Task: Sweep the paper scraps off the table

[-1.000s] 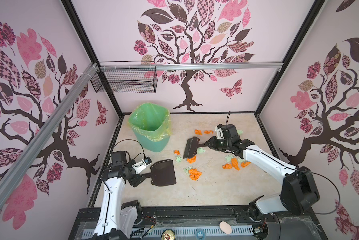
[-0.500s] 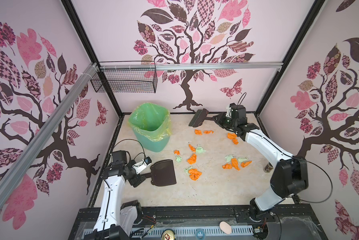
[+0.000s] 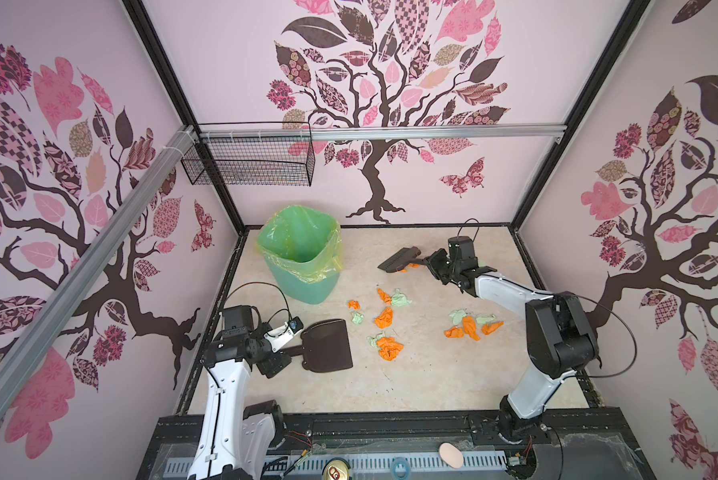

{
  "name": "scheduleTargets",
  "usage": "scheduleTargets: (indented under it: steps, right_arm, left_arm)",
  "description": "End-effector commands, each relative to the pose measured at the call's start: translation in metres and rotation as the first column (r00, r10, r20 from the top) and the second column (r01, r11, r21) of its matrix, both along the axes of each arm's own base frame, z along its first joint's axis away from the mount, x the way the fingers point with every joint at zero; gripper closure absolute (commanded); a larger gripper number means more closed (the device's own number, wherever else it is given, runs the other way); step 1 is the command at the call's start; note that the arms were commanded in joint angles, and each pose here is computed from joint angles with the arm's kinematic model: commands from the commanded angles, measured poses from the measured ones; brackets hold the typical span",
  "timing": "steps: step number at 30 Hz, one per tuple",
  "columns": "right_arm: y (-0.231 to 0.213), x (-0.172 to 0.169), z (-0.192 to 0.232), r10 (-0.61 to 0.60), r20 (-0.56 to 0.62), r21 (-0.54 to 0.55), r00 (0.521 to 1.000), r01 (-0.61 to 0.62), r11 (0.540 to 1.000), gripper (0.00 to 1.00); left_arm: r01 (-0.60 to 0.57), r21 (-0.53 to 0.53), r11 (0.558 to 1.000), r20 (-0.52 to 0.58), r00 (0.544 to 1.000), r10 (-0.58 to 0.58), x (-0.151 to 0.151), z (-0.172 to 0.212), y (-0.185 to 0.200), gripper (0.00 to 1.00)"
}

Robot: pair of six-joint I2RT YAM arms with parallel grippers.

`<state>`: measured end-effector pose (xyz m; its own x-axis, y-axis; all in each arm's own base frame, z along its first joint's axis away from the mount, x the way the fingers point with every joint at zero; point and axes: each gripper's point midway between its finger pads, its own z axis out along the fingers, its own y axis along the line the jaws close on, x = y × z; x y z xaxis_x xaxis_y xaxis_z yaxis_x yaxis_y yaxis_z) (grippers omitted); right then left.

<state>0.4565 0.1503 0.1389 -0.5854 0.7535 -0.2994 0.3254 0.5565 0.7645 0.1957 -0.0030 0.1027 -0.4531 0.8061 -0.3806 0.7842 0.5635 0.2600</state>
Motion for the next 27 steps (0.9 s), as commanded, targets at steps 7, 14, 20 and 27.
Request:
scheduleTargets:
  steps: [7,14,20,27]
  right_arm:
    - [-0.015,-0.088,0.005,0.082,-0.006,-0.024,0.997,-0.082,0.996,1.0]
    - [-0.003,-0.092,0.125,0.267,0.212,-0.147,0.94,-0.239,0.96,1.0]
    - [-0.019,-0.081,0.199,0.478,0.143,-0.564,0.867,-0.325,0.759,1.0]
    - [-0.076,-0.061,0.201,0.377,-0.016,-0.831,0.926,-0.222,0.511,1.0]
  left_arm:
    - [0.001,-0.035,0.999,-0.025,1.0,-0.002,0.002,-0.008,-0.003,0.16]
    - [0.02,0.039,0.999,-0.028,0.999,-0.019,0.003,-0.012,0.008,0.18]
    - [0.039,0.045,0.998,-0.08,0.996,-0.035,0.004,-0.005,0.028,0.15]
    - [0.06,0.016,0.998,-0.14,0.988,-0.057,0.002,-0.027,0.043,0.12]
